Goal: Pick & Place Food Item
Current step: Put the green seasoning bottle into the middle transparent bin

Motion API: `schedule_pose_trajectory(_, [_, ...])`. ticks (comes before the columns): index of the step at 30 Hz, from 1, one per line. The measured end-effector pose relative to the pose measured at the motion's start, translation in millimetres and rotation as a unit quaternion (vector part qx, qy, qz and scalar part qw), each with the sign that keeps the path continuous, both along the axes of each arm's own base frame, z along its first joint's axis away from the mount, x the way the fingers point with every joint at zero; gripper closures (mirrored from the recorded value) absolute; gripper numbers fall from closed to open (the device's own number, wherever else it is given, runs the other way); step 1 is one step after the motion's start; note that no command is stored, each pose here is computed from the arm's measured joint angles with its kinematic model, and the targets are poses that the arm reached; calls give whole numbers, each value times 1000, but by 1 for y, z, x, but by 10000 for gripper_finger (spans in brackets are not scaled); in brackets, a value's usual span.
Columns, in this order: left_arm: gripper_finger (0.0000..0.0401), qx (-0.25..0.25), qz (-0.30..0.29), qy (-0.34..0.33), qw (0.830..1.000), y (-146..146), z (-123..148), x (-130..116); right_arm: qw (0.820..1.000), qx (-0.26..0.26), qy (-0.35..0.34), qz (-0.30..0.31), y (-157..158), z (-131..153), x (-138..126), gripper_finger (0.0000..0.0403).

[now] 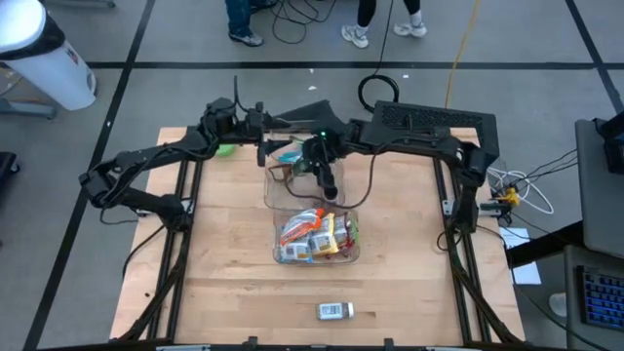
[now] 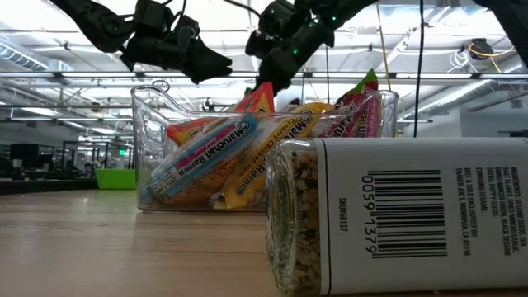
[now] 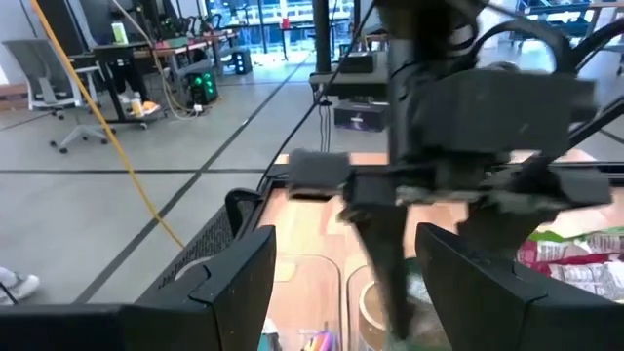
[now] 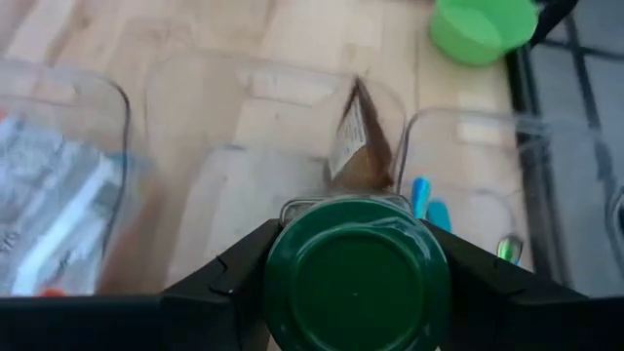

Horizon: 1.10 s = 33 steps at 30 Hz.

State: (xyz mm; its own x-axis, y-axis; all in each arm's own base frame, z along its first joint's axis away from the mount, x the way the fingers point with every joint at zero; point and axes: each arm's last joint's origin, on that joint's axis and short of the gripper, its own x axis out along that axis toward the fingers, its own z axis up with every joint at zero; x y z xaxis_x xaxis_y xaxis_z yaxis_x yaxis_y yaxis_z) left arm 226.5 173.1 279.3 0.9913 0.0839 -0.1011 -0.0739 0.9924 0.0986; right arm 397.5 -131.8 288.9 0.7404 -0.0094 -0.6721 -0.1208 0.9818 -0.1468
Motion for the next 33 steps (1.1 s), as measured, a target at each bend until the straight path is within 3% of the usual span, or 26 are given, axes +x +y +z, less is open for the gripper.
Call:
schedule_pose_trajectory(14, [150,23,-3,9,1000,0,-1,0,999,7,30,-13,-19,-22,6,211])
schedule_pose_trajectory(22, [150,10,-2,20,1000,0,-4,0,999,13,43,-15,-18,-23,4,211])
schedule_pose_trajectory(28, [150,-10,-1,29,1000,-1,-7,0,996,27,84,-7,-14,-51,13,211])
schedule_pose_trajectory(33, [150,-15,-3,31,999,-2,-7,0,997,18,80,6,-11,-56,19,211])
